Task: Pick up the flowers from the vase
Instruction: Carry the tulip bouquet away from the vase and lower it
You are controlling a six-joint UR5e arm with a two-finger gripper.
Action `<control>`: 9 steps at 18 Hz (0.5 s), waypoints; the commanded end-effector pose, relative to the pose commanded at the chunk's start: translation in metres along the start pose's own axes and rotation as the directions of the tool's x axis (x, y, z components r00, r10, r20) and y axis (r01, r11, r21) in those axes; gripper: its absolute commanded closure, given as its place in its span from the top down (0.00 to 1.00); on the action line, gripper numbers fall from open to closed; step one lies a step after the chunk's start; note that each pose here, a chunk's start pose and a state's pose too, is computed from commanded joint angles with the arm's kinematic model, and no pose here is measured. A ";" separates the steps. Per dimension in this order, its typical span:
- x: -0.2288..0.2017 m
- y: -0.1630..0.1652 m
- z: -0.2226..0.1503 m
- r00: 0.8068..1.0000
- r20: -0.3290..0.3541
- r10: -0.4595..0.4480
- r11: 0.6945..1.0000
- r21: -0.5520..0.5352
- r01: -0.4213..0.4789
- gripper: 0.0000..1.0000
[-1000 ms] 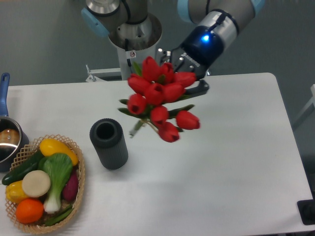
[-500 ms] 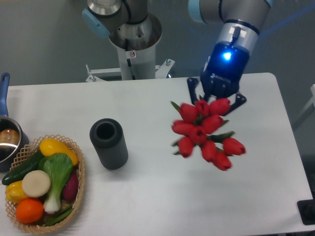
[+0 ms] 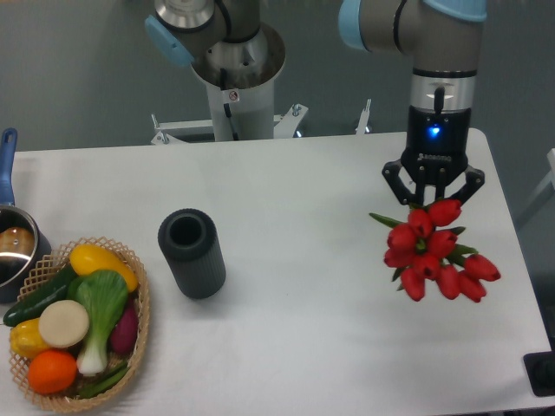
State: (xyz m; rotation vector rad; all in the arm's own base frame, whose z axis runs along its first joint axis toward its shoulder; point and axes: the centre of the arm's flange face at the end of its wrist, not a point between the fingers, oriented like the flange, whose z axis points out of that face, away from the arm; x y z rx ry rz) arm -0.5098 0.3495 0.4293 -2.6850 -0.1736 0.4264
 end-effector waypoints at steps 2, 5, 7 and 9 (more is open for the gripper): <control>-0.005 0.008 0.002 0.999 0.004 0.047 0.994 -0.095 -0.046 0.01; -0.009 0.019 0.001 0.998 -0.037 0.053 0.986 -0.156 -0.058 0.02; -0.021 0.037 -0.004 0.995 -0.067 0.073 0.977 -0.195 -0.085 0.04; -0.022 0.043 -0.004 0.990 -0.094 0.105 0.965 -0.230 -0.124 0.04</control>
